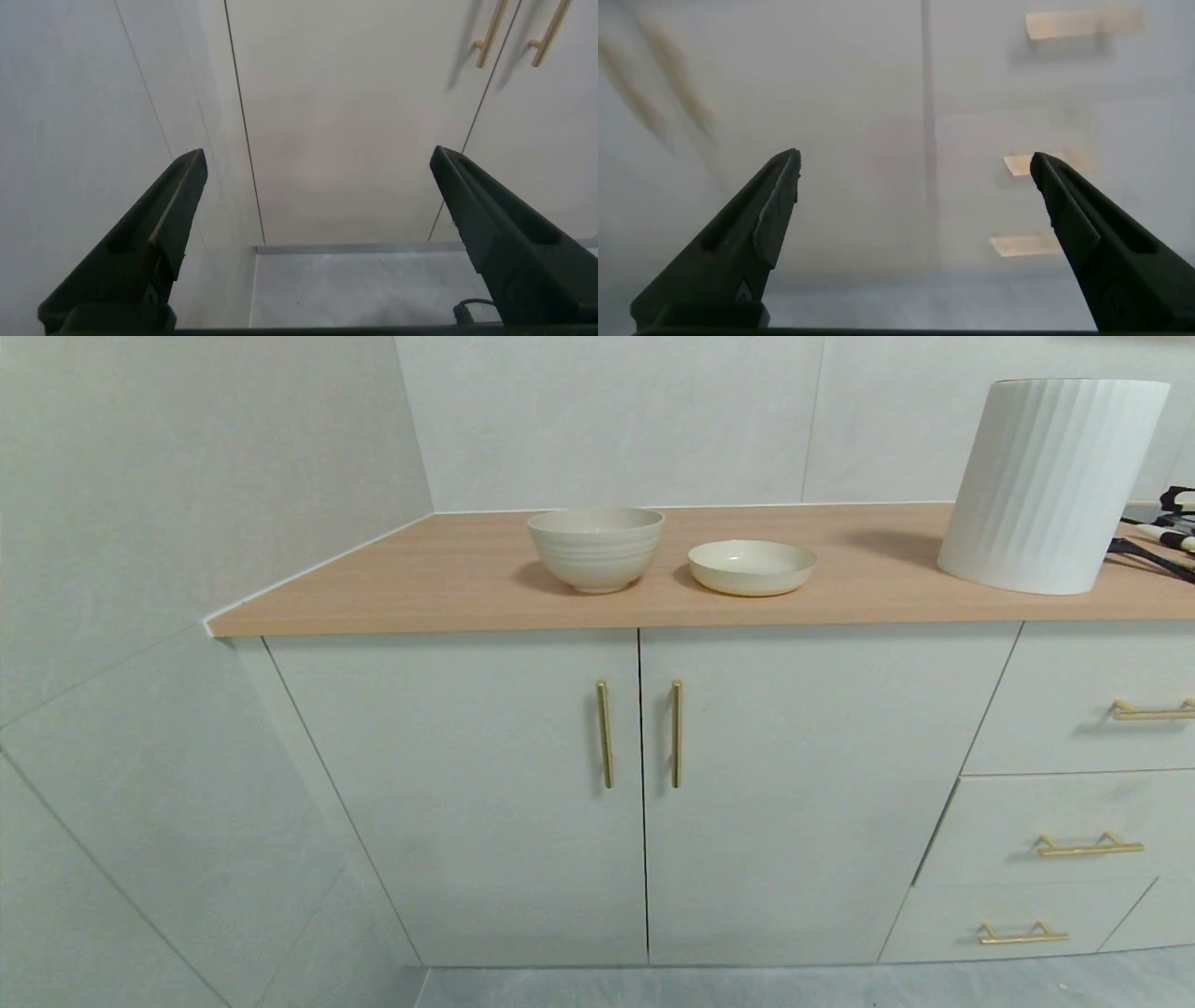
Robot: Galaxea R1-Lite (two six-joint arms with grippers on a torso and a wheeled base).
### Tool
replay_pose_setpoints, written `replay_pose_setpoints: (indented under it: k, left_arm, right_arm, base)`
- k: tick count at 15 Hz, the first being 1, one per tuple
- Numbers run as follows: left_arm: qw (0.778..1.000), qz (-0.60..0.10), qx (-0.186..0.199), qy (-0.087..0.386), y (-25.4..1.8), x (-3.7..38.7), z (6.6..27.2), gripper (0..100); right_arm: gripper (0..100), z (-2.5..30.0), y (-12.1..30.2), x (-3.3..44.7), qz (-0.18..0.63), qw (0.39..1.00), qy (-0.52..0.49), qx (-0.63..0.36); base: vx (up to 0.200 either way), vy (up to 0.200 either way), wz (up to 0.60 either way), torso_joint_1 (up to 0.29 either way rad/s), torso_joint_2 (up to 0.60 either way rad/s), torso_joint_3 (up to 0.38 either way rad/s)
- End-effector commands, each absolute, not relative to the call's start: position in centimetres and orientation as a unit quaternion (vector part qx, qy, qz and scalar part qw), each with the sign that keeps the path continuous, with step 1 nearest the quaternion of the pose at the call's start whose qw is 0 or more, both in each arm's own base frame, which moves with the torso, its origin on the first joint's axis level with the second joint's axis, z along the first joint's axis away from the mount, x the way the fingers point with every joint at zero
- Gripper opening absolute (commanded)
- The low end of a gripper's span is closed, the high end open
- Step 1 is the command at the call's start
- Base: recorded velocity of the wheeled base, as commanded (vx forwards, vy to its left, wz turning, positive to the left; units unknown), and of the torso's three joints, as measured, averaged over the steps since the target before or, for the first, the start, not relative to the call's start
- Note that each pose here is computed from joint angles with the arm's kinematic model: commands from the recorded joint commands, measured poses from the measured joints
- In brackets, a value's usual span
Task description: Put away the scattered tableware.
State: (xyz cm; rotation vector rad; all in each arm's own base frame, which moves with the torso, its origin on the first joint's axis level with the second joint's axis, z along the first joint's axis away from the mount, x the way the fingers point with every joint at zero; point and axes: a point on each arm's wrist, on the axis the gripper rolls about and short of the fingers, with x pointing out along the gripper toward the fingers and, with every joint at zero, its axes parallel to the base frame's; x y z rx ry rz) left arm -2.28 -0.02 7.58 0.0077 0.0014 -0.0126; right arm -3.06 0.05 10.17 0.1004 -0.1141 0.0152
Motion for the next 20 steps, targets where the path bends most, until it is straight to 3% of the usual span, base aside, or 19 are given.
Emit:
replay_pose_setpoints:
  k: [1, 7, 11, 14, 20]
  left_arm:
    - [1.000, -0.006, 0.005, 0.001, 0.0, -2.3, 7.6, 100]
    - [1.000, -0.006, 0.005, 0.001, 0.0, -2.3, 7.6, 100]
    - [1.000, -0.006, 0.004, 0.001, 0.0, -2.3, 7.6, 100]
    - [1.000, -0.006, 0.004, 0.001, 0.0, -2.3, 7.6, 100]
    - [1.000, -0.007, 0.006, 0.001, 0.0, -2.3, 7.5, 100]
  right_arm:
    - [100, 11.4, 0.3, -2.8, 0.075, 0.995, -0.040, 0.055]
    - [100, 17.6, 0.9, 3.3, 0.178, 0.976, 0.104, 0.065]
    - [100, 20.0, 2.6, 9.1, 0.241, 0.952, 0.179, 0.060]
    - [100, 20.0, 3.8, 14.4, 0.232, 0.949, 0.204, 0.056]
    - [100, 20.2, 7.6, 15.9, 0.324, 0.925, 0.196, 0.040]
  base:
    - [0.000, 0.000, 0.00, 0.000, 0.00, 0.000]
    - [0.000, 0.000, 0.00, 0.000, 0.00, 0.000]
    - [0.000, 0.000, 0.00, 0.000, 0.00, 0.000]
    - [0.000, 0.000, 0.00, 0.000, 0.00, 0.000]
    - [0.000, 0.000, 0.00, 0.000, 0.00, 0.000]
